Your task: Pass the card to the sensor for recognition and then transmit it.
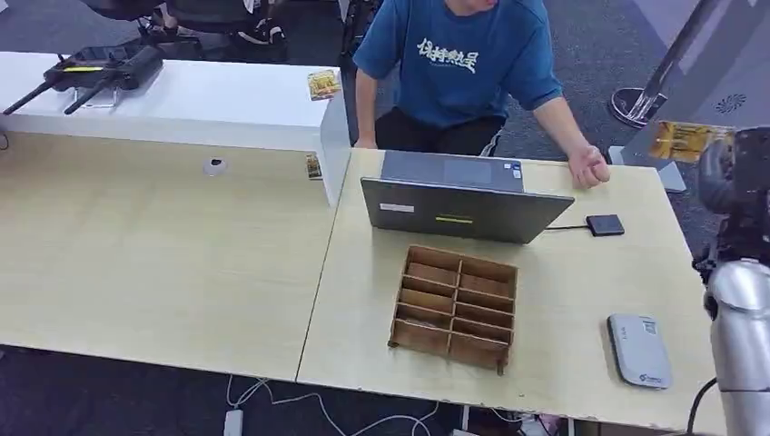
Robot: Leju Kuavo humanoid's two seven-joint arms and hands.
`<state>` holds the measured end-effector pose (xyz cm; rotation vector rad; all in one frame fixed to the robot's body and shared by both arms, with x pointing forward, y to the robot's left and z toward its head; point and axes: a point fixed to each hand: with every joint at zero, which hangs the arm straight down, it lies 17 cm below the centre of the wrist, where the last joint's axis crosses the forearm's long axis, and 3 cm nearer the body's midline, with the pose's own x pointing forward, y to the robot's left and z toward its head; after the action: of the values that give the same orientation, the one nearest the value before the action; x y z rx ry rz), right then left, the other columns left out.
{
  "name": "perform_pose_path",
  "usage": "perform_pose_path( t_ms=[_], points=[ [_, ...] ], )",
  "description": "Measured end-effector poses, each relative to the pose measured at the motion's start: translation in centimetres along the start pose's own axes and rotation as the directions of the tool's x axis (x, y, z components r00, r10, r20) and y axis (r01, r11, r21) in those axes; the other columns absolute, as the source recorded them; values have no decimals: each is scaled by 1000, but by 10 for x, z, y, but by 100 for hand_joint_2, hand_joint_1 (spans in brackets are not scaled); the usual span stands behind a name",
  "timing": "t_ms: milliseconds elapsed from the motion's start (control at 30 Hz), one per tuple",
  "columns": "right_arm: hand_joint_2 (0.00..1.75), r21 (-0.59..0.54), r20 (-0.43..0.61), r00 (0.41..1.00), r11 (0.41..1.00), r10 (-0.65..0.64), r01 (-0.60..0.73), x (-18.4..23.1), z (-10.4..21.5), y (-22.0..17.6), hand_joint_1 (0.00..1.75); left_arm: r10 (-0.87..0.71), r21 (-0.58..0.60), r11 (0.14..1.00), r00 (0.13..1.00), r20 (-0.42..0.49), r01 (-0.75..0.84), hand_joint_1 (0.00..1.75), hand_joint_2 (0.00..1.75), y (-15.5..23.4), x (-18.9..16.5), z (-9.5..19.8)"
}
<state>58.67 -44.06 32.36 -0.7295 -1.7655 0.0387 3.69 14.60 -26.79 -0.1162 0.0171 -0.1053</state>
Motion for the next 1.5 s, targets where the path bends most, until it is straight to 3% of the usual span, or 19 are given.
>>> perform_pose_path(
  t_ms=[300, 633, 1000, 1267, 1500],
  points=[
    [175, -68, -82, 997, 998, 4, -9, -42, -4, -46, 175, 17, -2, 1000, 1000, 7, -17, 0, 0, 0, 2, 0],
    [175, -107, -193, 980, 992, 51, -72, -116, 24, -102, 175, 44, -1, 999, 999, 10, -44, 0, 0, 0, 2, 0],
    [175, -80, -289, 956, 994, 51, -78, -175, 74, -134, 175, 73, 6, 997, 997, 12, -73, 0, 0, 1, 3, 0],
    [175, -80, -306, 950, 992, 66, -95, -186, 88, -147, 175, 79, 7, 997, 997, 13, -79, 0, 0, 1, 3, 0],
    [175, -22, -327, 944, 998, 48, -59, -200, 118, -144, 175, 98, 7, 995, 995, 13, -98, 0, 0, 1, 3, 0]
  ],
)
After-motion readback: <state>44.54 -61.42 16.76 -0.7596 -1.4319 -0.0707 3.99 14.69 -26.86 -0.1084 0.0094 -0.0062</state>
